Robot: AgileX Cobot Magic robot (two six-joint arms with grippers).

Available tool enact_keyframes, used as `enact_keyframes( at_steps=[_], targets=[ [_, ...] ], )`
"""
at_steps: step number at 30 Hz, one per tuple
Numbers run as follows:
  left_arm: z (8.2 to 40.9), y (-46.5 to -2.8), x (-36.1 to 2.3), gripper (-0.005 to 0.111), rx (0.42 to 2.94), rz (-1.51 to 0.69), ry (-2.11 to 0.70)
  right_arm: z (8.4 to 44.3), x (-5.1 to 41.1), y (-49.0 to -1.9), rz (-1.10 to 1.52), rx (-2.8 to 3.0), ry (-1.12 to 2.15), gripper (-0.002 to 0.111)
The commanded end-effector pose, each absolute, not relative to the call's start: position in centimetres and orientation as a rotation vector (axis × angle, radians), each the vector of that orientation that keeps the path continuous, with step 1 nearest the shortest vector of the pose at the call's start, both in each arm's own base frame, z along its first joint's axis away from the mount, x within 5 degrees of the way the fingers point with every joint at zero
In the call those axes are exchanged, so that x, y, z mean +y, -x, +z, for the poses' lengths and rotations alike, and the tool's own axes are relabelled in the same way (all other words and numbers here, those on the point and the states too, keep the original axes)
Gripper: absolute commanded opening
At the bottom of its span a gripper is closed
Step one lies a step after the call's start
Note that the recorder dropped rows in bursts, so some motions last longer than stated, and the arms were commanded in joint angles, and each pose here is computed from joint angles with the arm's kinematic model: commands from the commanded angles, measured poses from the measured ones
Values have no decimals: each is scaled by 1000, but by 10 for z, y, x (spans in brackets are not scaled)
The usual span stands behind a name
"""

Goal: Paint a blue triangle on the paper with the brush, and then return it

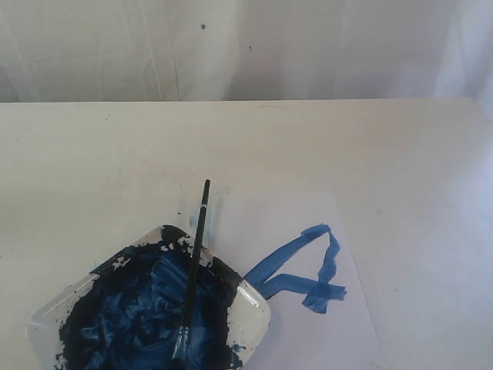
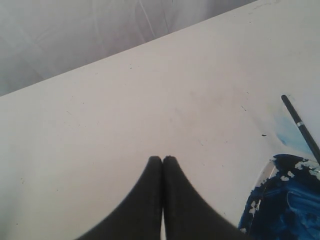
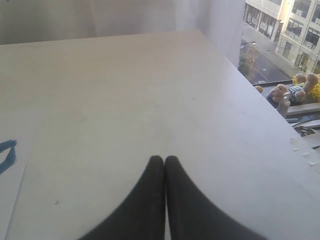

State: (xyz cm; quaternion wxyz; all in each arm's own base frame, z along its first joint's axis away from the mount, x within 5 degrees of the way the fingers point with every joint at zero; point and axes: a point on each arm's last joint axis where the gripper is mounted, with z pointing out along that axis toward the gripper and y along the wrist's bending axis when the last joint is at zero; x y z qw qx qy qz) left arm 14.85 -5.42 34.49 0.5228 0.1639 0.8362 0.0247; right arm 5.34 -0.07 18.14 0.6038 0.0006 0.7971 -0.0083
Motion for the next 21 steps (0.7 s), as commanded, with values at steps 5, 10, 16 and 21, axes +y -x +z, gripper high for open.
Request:
enact_keyframes(
  at_steps=[5,10,16,21],
  targets=[
    [352,-95,-20,0,2029,-73,-175,181,-1,-53,-19,1835,-8,0],
    [339,-59,2,0,1837,-158,-52,181,-1,-53,-23,1835,-1,0],
    [298,-40,6,0,1638,-203,12,181,-1,-53,-23,1835,-1,0],
    [272,-46,-2,0,1561,-242,-17,181,-1,-53,-23,1835,-1,0]
  ],
)
